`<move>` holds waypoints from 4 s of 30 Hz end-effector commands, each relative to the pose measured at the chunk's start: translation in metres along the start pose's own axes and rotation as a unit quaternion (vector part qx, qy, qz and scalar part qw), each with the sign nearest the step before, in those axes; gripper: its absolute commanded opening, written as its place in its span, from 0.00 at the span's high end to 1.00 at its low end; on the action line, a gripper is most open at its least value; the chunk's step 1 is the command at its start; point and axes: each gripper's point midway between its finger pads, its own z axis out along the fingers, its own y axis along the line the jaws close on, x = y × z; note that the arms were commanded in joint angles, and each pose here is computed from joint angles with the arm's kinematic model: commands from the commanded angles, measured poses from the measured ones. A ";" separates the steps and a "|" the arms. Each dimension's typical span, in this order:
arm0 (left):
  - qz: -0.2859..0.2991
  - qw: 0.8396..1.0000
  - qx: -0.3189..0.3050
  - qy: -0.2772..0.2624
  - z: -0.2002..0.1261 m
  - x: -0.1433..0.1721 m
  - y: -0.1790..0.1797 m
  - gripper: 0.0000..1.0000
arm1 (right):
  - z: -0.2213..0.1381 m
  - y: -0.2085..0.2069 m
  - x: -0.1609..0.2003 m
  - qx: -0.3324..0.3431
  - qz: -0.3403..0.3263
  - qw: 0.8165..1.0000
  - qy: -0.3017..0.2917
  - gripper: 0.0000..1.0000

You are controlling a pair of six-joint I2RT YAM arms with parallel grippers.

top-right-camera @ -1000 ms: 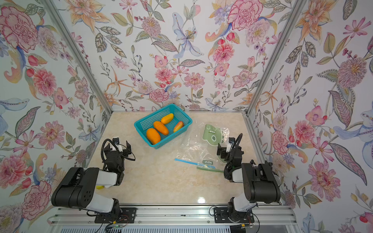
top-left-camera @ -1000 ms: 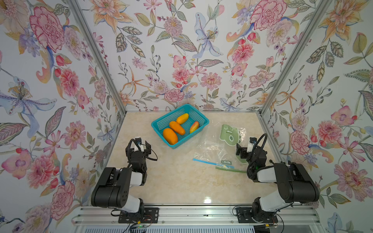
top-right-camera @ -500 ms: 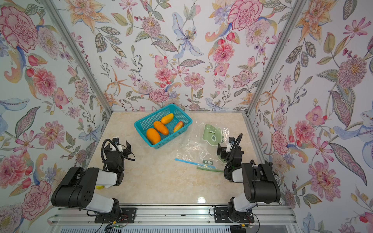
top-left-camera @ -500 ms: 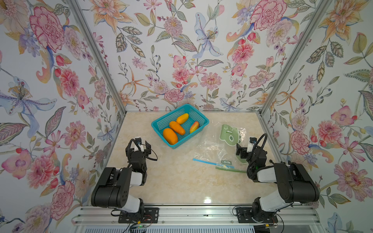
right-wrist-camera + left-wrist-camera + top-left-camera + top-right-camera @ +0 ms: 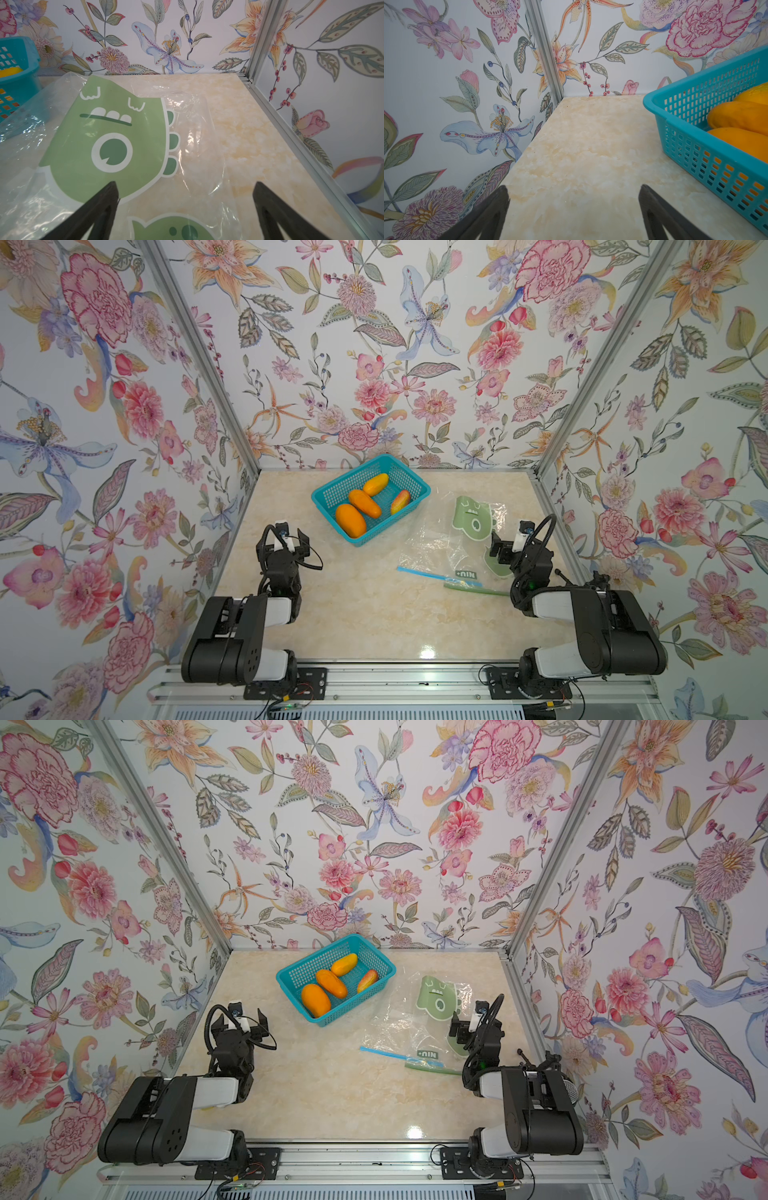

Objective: Place the mango in a zip-top bag and seal the zipper
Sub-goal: Pick up the zipper food storage bag.

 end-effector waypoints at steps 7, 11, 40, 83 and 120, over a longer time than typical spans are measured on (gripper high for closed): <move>-0.055 0.998 0.013 -0.027 -0.018 -0.056 0.002 0.01 | -0.026 -0.013 -0.033 0.072 0.050 0.994 0.063 0.00; -0.089 0.994 0.054 -0.040 -0.039 -0.073 -0.022 0.01 | -0.047 -0.005 -0.028 0.078 0.073 0.988 0.114 0.00; -0.016 0.852 0.494 0.176 -0.118 -0.096 -0.487 0.01 | -0.101 -0.023 -0.023 0.136 0.120 0.969 0.165 0.00; 0.031 0.799 0.538 0.269 -0.119 -0.018 -0.572 0.10 | -0.105 -0.027 -0.034 0.144 0.120 0.970 0.155 0.00; -0.328 0.838 0.397 0.179 -0.054 -0.281 -0.385 1.00 | -0.080 0.112 -0.088 -0.288 0.400 0.865 0.093 0.00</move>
